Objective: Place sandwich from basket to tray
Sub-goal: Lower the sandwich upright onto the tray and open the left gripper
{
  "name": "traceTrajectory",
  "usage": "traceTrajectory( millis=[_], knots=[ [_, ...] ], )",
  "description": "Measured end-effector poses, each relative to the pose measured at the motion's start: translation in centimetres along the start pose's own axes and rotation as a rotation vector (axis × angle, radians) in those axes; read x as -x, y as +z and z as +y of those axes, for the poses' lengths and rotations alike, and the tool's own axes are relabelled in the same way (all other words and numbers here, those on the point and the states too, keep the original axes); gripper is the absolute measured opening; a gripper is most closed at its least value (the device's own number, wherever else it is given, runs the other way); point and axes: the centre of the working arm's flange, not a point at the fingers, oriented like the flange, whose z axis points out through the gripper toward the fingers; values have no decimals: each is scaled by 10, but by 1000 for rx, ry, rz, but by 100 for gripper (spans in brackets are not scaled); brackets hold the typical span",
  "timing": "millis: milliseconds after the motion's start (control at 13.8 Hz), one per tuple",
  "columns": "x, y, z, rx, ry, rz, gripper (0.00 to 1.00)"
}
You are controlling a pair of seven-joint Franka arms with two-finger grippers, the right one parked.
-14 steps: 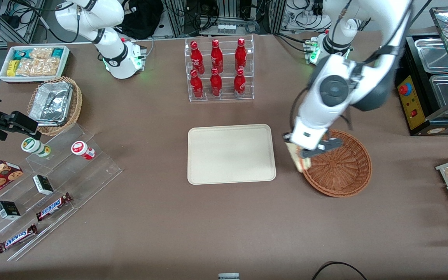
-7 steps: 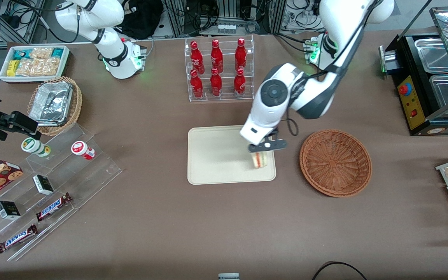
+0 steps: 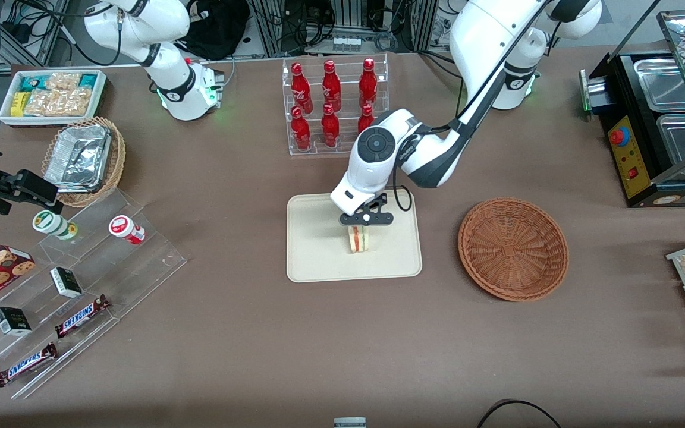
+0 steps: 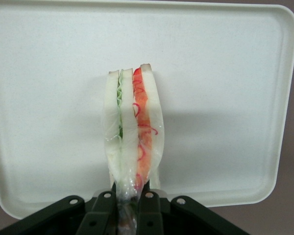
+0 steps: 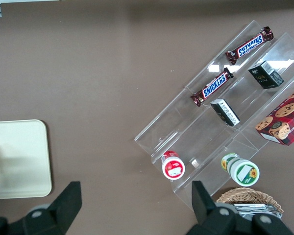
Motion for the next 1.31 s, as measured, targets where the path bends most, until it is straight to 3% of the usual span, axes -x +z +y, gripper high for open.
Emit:
traceTrajectory(
  millis=[291,509,800,1091,1164,1309],
  knots=[
    [-3,13,-1,-20,20,19,14],
    [-4,19,0,-13,22,24,18],
    [-5,17,1,-7,21,29,54],
    [-13,-19,6,16,-3,69,95],
    [-15,-37,4,10,-20,76,100],
    [-25,-84,-12,-8,-59,93,100]
  ],
)
